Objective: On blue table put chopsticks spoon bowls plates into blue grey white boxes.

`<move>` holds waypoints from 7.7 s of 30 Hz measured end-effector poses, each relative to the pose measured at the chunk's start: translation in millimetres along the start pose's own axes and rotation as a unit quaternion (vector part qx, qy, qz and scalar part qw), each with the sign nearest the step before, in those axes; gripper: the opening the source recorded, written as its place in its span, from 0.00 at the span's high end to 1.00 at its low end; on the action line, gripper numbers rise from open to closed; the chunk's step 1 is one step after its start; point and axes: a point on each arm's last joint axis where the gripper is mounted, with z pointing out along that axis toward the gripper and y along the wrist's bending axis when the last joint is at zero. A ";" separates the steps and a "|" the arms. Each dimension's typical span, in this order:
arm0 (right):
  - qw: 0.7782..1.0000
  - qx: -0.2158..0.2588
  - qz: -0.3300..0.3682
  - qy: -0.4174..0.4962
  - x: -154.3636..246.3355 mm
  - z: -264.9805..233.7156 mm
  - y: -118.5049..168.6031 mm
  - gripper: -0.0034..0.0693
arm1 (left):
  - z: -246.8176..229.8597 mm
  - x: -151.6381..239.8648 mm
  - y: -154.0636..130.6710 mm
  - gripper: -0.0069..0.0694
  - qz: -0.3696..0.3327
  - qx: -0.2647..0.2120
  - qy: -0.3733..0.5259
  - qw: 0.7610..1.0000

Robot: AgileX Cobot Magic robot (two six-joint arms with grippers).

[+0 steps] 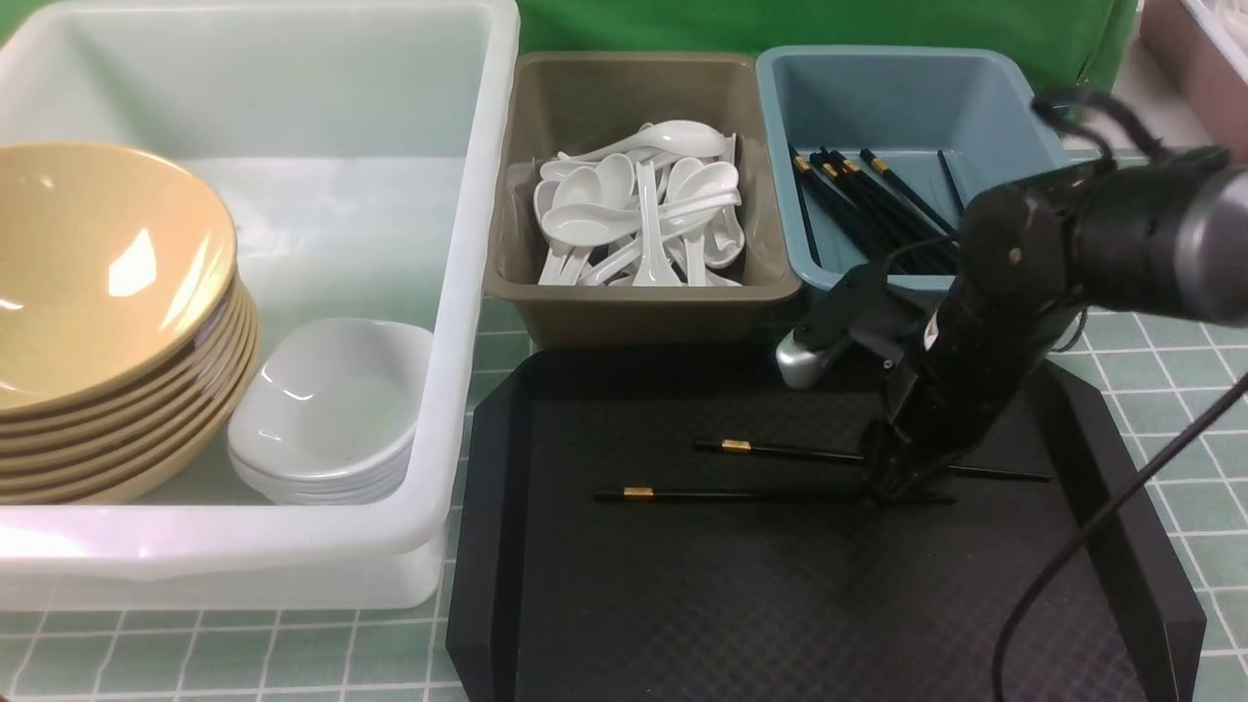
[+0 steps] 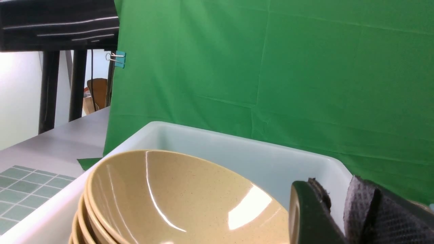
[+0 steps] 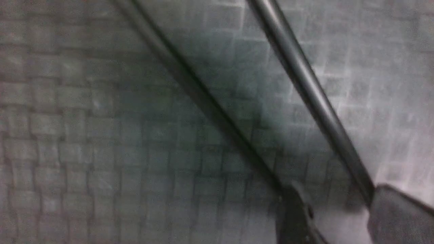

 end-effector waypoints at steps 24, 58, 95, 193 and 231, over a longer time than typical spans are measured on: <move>0.992 -0.120 -0.021 -0.017 6.5 -49.7 27.4 0.89 | 0.0 -1.3 1.2 0.74 -0.001 -0.006 -0.009 1.000; 0.984 -0.070 -0.157 -0.054 -39.8 4.9 79.6 0.83 | 0.0 -0.2 0.5 0.74 -0.001 -0.002 -0.003 1.000; 0.989 -0.061 -0.112 -0.075 -56.3 -3.3 18.1 0.45 | 0.0 -0.4 0.6 0.74 -0.002 -0.003 -0.004 1.000; 0.997 0.009 -0.024 -0.066 32.4 -75.0 43.3 0.88 | -0.1 -2.7 2.2 0.74 -0.010 -0.011 -0.017 1.000; 0.991 -0.021 0.106 -0.081 -51.3 -54.2 50.5 0.51 | -0.5 2.6 8.4 0.74 -0.011 -0.037 -0.034 0.999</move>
